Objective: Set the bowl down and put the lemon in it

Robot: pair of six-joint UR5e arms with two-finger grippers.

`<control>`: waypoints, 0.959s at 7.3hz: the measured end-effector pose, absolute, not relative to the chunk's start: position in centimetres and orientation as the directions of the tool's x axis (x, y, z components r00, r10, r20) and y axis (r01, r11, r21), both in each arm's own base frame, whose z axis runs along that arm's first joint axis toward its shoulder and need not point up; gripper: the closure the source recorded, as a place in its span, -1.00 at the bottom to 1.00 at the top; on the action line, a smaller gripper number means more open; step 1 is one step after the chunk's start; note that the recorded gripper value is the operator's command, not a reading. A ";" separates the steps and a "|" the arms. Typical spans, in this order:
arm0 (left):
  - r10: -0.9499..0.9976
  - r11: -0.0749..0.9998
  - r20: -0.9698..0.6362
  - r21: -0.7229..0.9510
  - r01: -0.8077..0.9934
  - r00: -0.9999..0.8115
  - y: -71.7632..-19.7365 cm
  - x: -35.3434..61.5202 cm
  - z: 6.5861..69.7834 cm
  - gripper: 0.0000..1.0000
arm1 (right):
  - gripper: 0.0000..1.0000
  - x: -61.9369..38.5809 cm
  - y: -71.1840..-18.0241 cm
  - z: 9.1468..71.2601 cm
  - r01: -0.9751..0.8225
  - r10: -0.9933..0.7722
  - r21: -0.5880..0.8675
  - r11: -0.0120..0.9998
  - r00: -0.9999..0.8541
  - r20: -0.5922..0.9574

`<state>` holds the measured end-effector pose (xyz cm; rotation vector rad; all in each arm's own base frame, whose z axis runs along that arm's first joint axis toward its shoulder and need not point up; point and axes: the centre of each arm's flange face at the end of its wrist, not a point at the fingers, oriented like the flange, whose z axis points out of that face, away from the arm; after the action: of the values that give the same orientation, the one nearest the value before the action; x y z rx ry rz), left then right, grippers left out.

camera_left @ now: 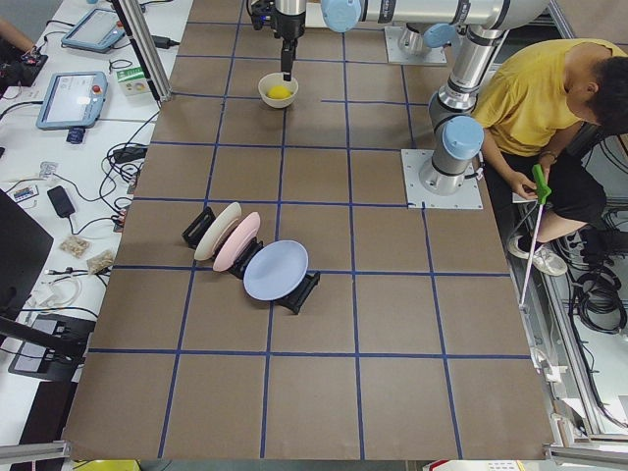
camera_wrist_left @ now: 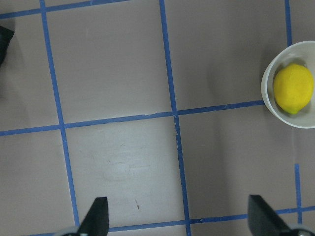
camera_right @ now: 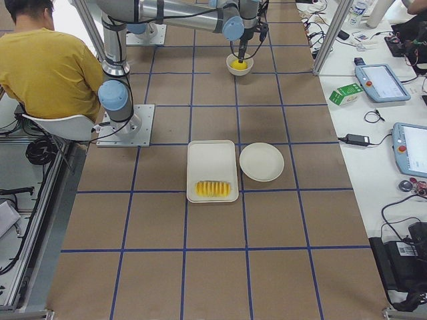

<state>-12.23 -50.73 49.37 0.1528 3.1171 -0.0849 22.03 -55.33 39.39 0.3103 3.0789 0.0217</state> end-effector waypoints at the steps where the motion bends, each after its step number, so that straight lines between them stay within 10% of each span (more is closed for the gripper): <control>1: 0.097 0.994 -0.022 -0.054 0.098 -0.995 -50.7 -12.2 49.4 -1.00 | -1.00 19.4 -53.6 42.3 0.190 0.190 0.027 0.981 -0.982 -0.012; 7: 0.096 0.994 -0.021 -0.052 0.097 -0.995 -50.7 -12.3 49.3 -1.00 | -1.00 14.4 -49.8 47.6 0.186 0.185 0.061 0.981 -0.983 0.007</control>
<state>-12.26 -50.74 49.32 0.1513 3.1188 -0.0834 14.43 -49.76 47.57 0.2929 3.1275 0.0967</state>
